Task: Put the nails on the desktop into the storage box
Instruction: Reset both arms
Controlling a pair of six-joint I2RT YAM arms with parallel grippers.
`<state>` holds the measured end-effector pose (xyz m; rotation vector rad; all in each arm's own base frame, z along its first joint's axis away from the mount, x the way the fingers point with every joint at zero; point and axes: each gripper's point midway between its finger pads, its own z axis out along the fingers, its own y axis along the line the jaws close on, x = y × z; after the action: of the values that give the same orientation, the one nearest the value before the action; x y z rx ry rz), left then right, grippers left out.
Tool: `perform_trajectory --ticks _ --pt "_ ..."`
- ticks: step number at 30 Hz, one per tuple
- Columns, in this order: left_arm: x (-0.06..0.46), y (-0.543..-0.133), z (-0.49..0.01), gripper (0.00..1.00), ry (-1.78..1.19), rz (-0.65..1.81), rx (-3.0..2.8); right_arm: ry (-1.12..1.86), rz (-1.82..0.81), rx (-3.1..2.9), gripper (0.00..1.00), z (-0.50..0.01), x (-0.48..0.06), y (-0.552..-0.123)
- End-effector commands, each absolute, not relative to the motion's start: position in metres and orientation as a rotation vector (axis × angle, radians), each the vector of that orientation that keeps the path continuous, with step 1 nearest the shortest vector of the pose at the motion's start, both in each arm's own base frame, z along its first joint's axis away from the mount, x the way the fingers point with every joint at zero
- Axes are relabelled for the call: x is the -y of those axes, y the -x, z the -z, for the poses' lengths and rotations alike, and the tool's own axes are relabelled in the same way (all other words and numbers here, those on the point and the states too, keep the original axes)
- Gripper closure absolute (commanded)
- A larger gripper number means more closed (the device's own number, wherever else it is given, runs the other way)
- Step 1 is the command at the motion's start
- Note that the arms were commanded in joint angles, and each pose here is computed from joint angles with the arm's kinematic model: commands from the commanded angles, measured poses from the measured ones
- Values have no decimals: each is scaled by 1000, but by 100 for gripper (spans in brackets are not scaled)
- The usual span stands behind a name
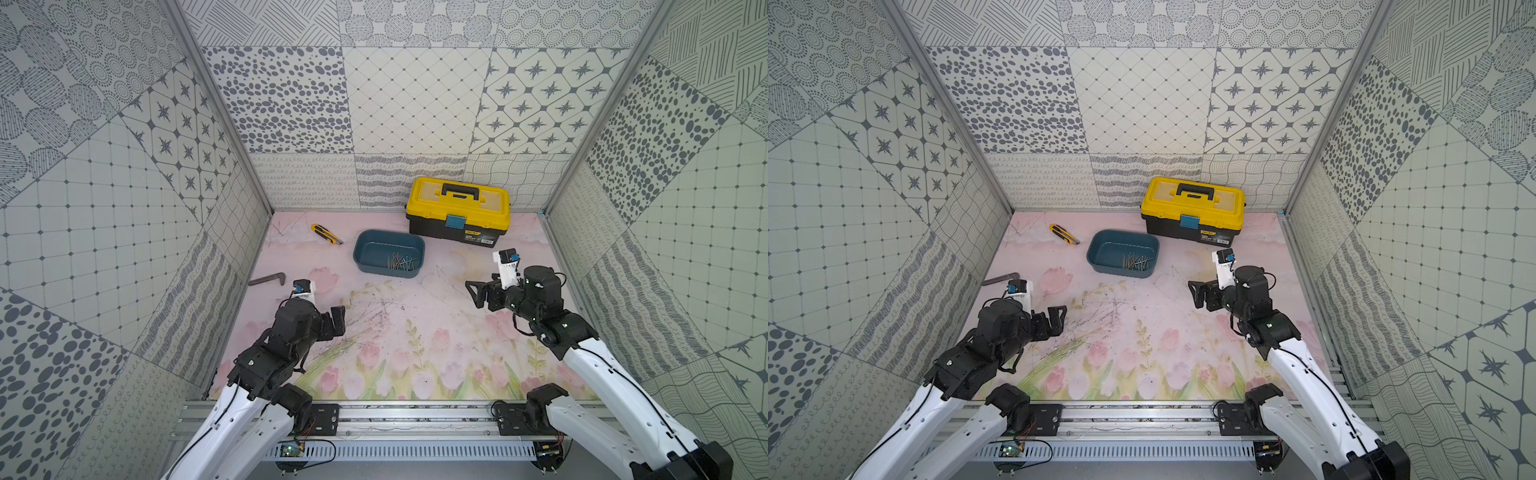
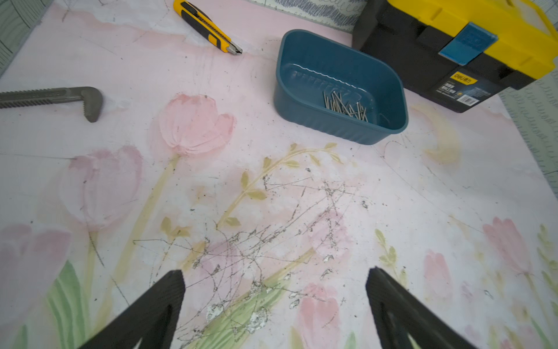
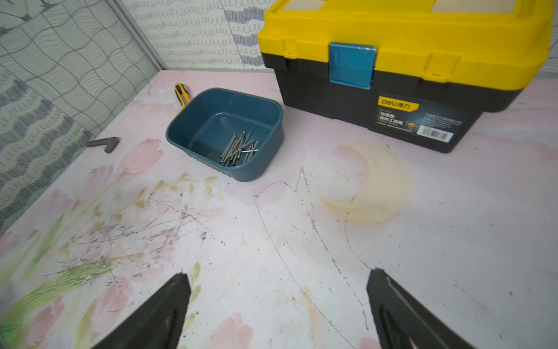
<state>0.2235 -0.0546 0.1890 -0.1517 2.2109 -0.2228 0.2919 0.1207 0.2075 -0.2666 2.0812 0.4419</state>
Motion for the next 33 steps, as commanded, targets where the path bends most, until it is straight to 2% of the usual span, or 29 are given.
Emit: perform_trajectory --ticks 1,6,13,19,33 --pt "25 -240 -197 1 116 -44 -2109 201 -364 -2012 3 -210 -99 -307" --pt "30 -268 -198 1 96 -63 -2082 113 -227 -1963 3 -200 -57 -331" --pt "22 -307 -173 1 106 -81 -2125 31 -60 -1886 4 -177 -7 -369" --pt "-2 -326 -153 1 180 -70 -2108 -10 -106 -1872 4 -162 -4 -388" --pt "-7 -370 -125 1 122 -10 -2082 39 -120 -1939 4 -124 -9 -392"
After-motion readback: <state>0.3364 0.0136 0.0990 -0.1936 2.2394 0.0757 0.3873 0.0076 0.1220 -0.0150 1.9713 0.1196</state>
